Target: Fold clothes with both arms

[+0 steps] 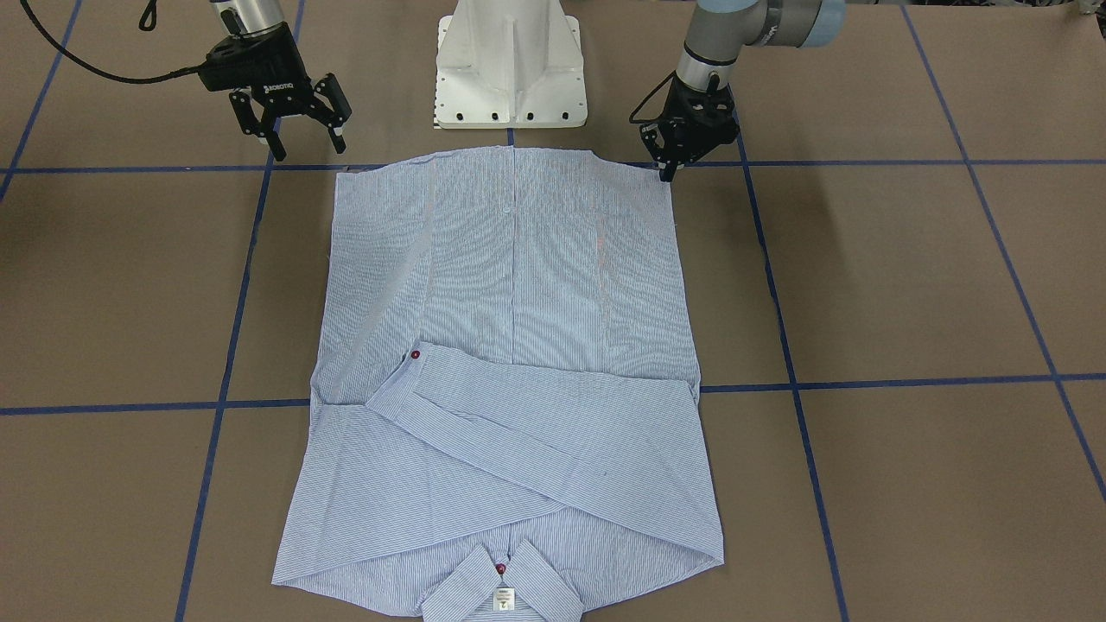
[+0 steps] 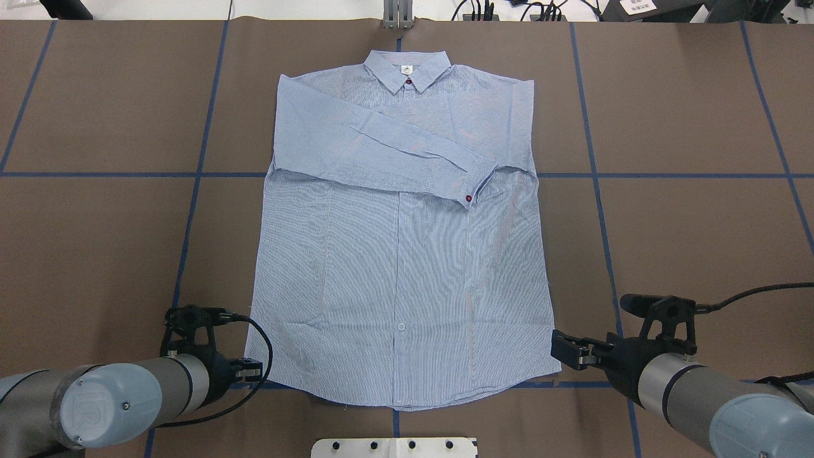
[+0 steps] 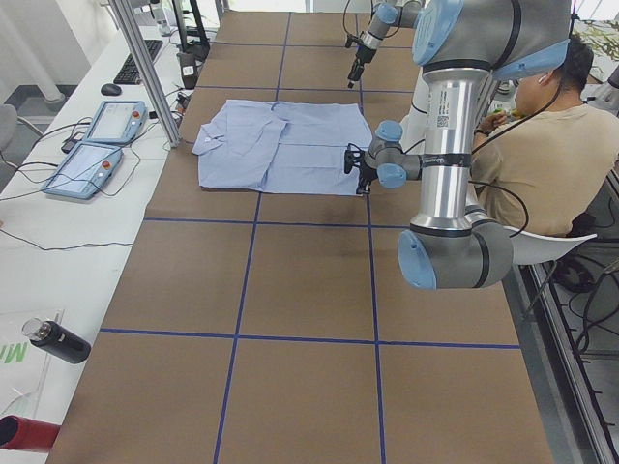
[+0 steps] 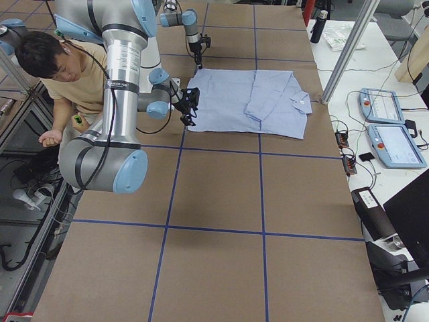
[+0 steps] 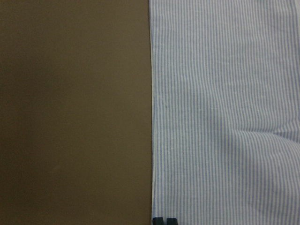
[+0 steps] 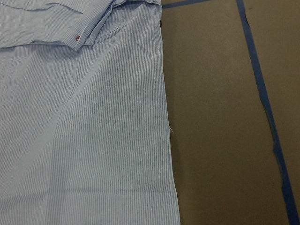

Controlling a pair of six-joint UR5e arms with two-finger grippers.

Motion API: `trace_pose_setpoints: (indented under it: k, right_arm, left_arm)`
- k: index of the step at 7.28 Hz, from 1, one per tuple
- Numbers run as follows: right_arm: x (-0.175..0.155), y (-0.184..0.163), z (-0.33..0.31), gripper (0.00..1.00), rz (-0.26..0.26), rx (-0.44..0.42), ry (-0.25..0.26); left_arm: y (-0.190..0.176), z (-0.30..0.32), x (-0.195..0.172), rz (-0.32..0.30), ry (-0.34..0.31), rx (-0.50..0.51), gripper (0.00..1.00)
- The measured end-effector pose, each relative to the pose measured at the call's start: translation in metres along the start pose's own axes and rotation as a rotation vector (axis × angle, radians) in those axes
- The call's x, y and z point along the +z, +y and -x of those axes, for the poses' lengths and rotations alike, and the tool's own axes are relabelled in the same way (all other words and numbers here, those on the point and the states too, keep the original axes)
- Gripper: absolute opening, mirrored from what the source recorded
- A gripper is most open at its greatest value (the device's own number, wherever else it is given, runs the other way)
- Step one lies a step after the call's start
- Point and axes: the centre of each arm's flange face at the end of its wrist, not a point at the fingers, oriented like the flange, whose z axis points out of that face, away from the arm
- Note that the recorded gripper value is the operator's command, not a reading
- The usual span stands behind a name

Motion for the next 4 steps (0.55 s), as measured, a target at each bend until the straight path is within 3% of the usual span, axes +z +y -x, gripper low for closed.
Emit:
trace_pose_setpoints:
  k: [4]
  right_arm:
    - [0.0023,0.0008,-0.0007,1.00,-0.001,-0.001,0.004]
  left_arm:
    - [-0.0002,0.0008,0.0009,0.001,-0.004,0.002,0.25]
